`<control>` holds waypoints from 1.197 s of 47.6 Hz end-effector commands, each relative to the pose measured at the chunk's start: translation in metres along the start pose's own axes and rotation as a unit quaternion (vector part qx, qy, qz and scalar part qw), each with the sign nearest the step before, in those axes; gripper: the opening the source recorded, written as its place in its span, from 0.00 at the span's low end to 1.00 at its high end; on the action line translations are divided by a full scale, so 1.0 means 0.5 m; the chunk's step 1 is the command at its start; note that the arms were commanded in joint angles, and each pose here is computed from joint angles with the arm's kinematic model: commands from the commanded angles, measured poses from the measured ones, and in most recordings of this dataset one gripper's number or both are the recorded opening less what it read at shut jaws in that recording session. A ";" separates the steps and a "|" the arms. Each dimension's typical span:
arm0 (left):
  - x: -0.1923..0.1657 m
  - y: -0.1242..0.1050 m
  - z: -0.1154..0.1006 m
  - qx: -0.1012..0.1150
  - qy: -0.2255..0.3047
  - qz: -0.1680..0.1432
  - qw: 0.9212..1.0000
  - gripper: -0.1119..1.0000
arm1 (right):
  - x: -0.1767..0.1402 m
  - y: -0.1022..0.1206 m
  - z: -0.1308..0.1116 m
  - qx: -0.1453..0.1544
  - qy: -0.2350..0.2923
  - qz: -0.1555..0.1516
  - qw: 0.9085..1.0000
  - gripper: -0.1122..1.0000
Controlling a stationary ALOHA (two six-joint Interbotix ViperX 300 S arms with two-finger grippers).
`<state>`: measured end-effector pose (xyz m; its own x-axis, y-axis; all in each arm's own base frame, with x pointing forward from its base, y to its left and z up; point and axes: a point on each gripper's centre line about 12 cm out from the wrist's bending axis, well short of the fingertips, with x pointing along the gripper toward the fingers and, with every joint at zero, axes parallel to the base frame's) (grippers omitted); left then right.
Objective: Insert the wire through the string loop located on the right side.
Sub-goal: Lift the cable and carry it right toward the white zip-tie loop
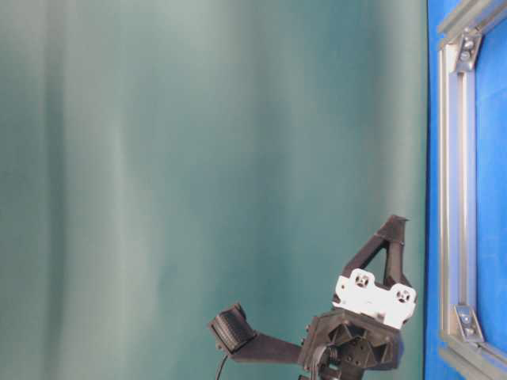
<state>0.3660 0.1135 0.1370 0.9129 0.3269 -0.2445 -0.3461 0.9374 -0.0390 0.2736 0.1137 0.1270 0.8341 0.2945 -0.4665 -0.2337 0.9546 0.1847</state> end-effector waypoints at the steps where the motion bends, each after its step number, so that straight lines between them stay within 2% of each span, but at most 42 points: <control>1: -0.002 -0.005 0.039 0.000 -0.028 -0.004 1.000 0.10 | -0.038 0.001 -0.003 0.002 -0.013 0.006 1.000 0.07; 14: -0.002 -0.007 0.038 0.001 -0.028 -0.006 1.000 0.10 | -0.131 -0.017 -0.054 0.005 0.003 0.007 1.000 0.07; 23: -0.002 -0.007 0.037 0.002 -0.027 -0.006 1.000 0.10 | -0.169 -0.022 -0.070 0.008 0.009 0.011 1.000 0.07; 44: -0.003 -0.007 0.035 0.002 -0.026 -0.006 1.000 0.10 | -0.181 -0.027 -0.077 0.010 0.005 0.010 1.000 0.07; 57: -0.003 -0.007 0.036 0.002 -0.027 -0.006 1.000 0.10 | -0.183 -0.065 -0.076 0.028 -0.001 -0.032 0.999 0.07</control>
<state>0.3670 0.1117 0.1387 0.9162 0.3210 -0.2399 -0.3392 0.9400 -0.0376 0.1821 0.0623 0.1281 0.8325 0.2578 -0.4904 -0.1792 0.9629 0.2019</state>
